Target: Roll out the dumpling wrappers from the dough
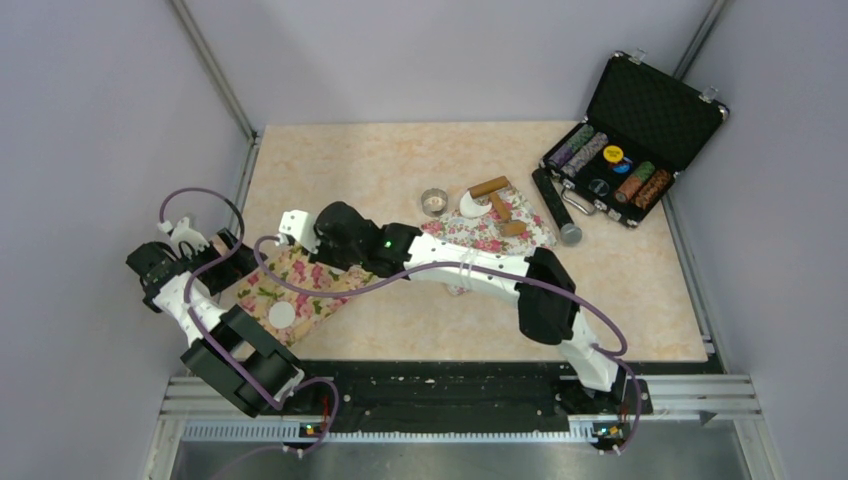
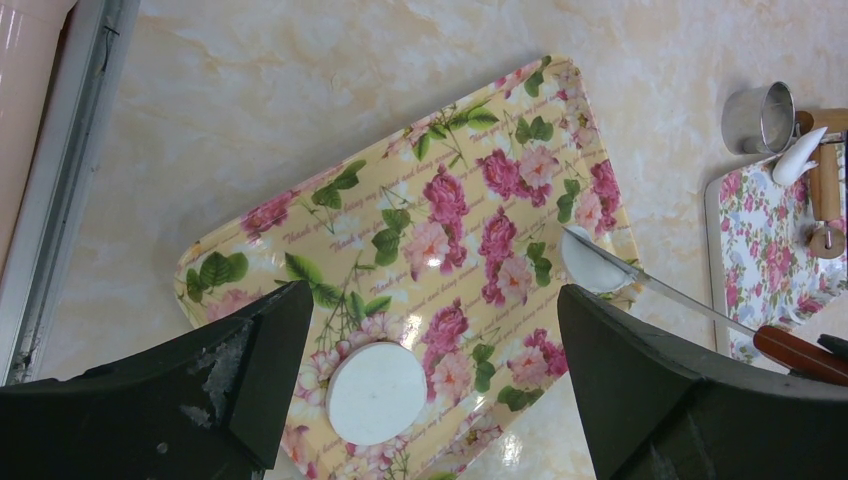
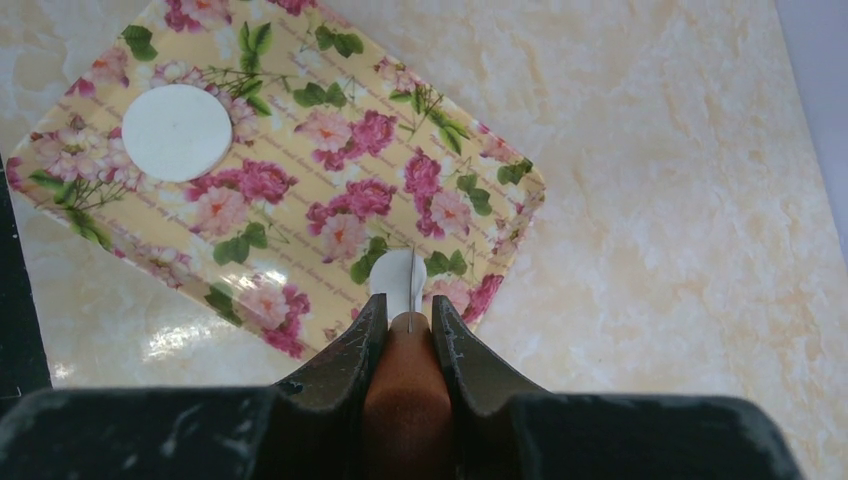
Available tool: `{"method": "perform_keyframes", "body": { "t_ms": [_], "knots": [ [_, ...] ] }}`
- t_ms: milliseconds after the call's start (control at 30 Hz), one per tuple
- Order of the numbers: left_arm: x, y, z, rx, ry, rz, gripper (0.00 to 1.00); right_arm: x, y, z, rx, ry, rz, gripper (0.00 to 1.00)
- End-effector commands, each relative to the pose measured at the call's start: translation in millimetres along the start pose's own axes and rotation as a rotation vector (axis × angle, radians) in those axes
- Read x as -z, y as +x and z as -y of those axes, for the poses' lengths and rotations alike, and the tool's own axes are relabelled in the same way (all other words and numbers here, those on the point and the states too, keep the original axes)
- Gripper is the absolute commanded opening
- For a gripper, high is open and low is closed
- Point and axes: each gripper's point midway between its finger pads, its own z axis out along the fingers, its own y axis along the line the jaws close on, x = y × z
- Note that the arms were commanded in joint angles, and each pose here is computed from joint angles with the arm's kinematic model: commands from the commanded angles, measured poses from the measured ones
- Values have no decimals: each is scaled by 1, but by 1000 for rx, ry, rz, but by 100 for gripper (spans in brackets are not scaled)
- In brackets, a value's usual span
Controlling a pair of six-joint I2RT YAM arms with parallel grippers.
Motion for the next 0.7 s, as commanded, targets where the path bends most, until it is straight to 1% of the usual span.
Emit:
{"method": "perform_keyframes", "body": {
  "t_ms": [0,133,333,667],
  "knots": [
    [1,-5,2,-22,23,28,98,35,-61,19,-9,64,138,0],
    [0,-5,2,-20,23,27,98,35,-61,23,-8,84,136,0],
    [0,-5,2,-20,25,25,98,22,-48,22,16,98,107,0],
    [-1,-4,2,-16,23,23,98,6,-15,-16,-14,-52,54,0]
  ]
}}
